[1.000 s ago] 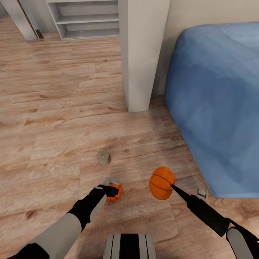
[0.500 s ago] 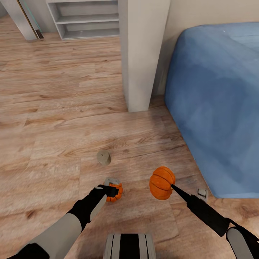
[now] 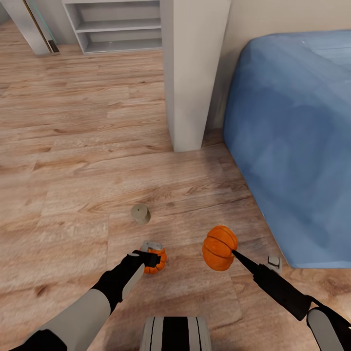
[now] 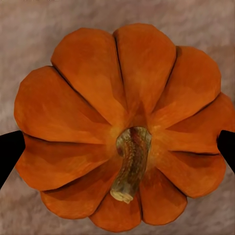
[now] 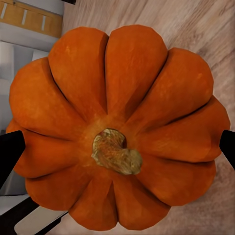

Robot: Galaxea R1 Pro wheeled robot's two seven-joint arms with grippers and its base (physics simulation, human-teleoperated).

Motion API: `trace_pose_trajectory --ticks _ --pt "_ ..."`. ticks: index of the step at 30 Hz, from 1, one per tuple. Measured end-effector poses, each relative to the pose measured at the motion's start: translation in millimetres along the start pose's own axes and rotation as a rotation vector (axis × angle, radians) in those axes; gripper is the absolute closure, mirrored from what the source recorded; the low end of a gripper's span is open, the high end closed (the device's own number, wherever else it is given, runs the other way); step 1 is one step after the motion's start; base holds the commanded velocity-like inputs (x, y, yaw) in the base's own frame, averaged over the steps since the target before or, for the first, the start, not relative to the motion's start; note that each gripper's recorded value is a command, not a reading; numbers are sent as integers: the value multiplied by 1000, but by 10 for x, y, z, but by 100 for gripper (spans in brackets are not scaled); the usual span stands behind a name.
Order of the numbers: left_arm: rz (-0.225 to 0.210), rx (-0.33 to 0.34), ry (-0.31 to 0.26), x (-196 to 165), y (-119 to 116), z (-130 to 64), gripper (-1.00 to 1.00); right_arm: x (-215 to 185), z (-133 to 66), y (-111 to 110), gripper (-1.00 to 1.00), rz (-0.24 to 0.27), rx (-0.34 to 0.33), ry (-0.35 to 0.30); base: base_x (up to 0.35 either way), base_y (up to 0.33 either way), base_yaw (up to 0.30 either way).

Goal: Place each of the two pumpkins and all three candles from the living room inside a cabinet in the living room (use any cabinet), then make sure every cabinet is closed, and position the cauldron so it is next to a table in the living room.

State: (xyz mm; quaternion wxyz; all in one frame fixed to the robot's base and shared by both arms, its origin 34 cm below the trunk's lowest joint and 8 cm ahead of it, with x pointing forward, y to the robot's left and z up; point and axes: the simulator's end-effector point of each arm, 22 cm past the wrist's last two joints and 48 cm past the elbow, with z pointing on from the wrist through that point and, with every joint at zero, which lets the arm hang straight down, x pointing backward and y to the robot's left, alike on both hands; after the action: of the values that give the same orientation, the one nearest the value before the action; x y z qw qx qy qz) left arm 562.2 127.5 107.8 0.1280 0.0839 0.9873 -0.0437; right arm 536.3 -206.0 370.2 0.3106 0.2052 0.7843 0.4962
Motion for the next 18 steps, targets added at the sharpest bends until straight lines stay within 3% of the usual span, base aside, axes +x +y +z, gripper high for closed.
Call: trace_pose_trajectory --ticks 18 --pt "-1 0 0 -1 1 0 100 0 0 1 100 1 -1 0 0 0 0"
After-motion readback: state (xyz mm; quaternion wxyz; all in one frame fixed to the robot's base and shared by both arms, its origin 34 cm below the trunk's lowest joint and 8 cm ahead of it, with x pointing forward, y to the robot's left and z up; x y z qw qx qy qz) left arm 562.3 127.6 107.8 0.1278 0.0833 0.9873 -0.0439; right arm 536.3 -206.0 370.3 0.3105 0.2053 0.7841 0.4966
